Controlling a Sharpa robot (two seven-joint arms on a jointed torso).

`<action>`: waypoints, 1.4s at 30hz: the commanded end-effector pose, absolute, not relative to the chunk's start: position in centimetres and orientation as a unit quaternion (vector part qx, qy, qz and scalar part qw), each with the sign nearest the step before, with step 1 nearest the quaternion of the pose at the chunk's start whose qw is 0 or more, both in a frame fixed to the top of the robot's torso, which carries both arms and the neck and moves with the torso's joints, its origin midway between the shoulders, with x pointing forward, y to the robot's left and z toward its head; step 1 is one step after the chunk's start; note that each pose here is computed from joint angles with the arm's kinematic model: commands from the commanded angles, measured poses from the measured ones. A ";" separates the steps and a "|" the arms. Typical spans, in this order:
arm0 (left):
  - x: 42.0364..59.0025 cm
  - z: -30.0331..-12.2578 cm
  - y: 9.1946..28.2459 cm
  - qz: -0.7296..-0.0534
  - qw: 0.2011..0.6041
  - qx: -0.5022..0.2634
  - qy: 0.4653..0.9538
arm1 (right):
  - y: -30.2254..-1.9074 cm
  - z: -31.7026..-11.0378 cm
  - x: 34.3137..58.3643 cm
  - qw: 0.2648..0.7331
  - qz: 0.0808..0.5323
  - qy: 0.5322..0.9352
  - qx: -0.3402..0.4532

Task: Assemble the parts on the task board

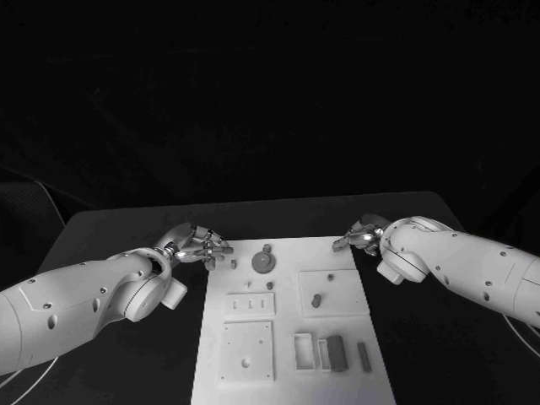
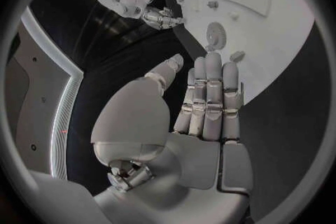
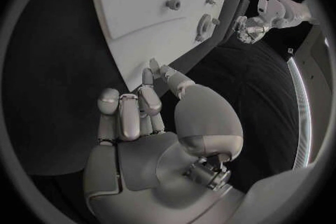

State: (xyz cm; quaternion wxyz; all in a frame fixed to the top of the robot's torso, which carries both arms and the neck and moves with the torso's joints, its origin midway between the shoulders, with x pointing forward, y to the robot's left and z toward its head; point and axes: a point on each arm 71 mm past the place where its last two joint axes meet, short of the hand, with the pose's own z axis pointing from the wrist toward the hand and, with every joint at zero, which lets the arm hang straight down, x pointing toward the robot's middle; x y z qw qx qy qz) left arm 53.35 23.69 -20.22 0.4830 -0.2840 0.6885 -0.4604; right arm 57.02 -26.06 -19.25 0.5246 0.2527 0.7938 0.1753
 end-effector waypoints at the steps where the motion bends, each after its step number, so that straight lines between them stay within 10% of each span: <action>1: 53.4 -19.9 23.2 -0.450 0.513 -0.255 0.685 | -25.8 -19.3 56.9 0.516 0.184 0.793 0.266; 18: 53.2 -18.0 17.1 -0.386 0.672 -0.025 0.631 | -22.1 -19.1 55.2 0.457 0.248 0.801 0.295; 42: 52.7 -18.4 11.7 -0.388 0.657 0.013 0.646 | -16.2 -18.5 53.3 0.429 0.303 0.812 0.256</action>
